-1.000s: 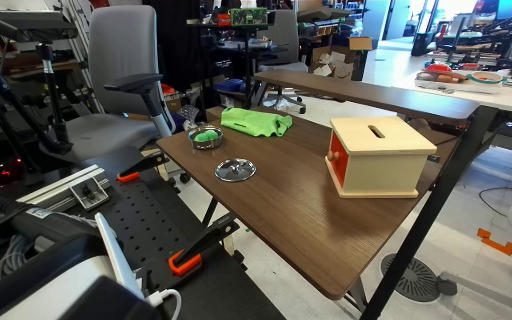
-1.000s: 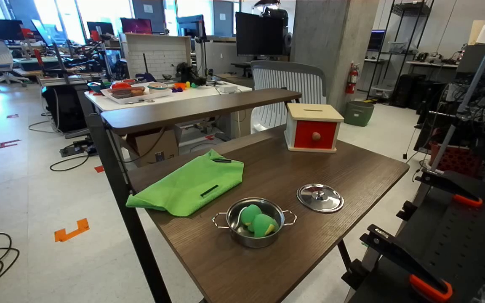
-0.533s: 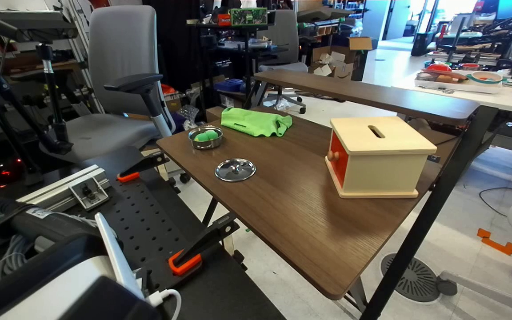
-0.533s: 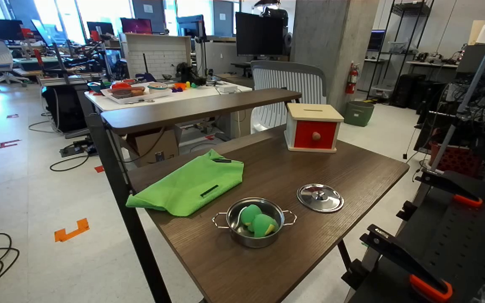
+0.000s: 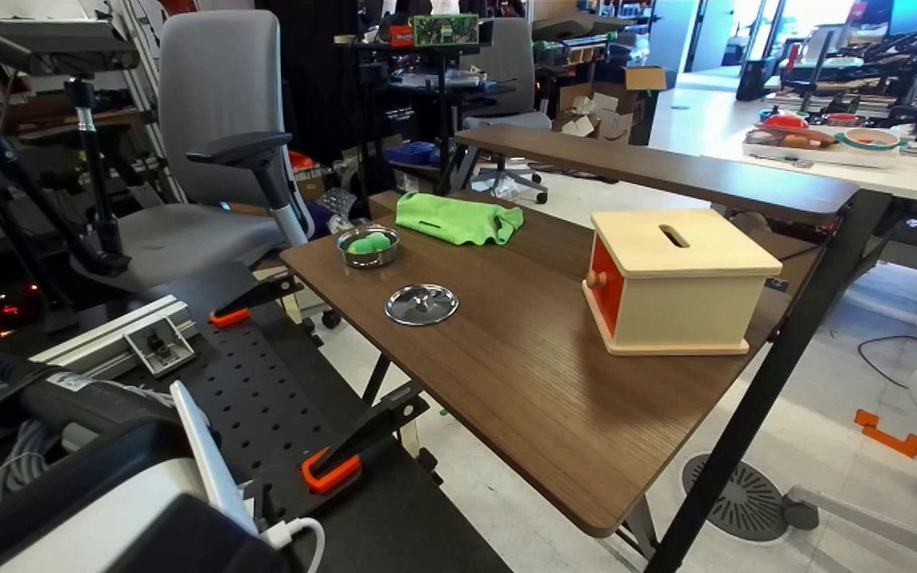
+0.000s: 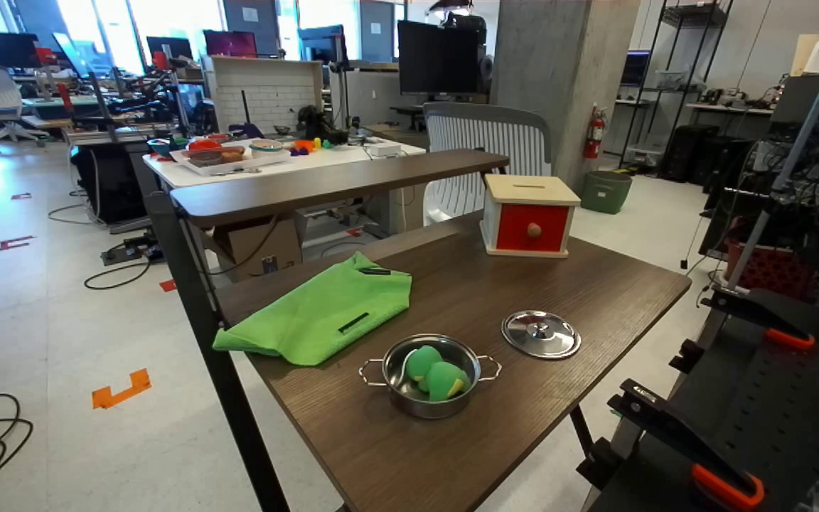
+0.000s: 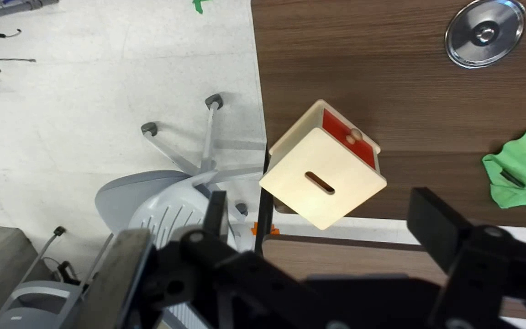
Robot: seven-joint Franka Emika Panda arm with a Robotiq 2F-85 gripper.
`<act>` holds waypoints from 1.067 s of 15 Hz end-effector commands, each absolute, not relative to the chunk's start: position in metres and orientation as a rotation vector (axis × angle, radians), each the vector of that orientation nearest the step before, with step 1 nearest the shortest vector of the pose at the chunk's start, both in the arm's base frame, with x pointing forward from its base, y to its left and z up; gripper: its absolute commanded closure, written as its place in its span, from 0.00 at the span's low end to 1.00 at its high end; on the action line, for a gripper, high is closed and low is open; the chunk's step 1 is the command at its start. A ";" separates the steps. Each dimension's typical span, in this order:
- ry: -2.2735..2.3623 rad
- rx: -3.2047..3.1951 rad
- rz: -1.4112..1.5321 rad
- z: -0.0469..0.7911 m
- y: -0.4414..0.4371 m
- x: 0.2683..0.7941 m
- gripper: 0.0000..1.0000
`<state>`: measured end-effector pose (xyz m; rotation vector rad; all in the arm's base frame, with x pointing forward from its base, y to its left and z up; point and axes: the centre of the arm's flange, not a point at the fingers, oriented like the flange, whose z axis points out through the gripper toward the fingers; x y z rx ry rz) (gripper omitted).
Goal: Move the green towel to the right
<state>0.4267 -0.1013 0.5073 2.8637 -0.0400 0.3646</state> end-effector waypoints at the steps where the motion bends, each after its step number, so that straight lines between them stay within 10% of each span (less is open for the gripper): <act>1: 0.054 2.893 0.330 0.477 -0.083 0.488 0.00; 16: 0.881 3.016 0.319 0.411 0.091 0.580 0.00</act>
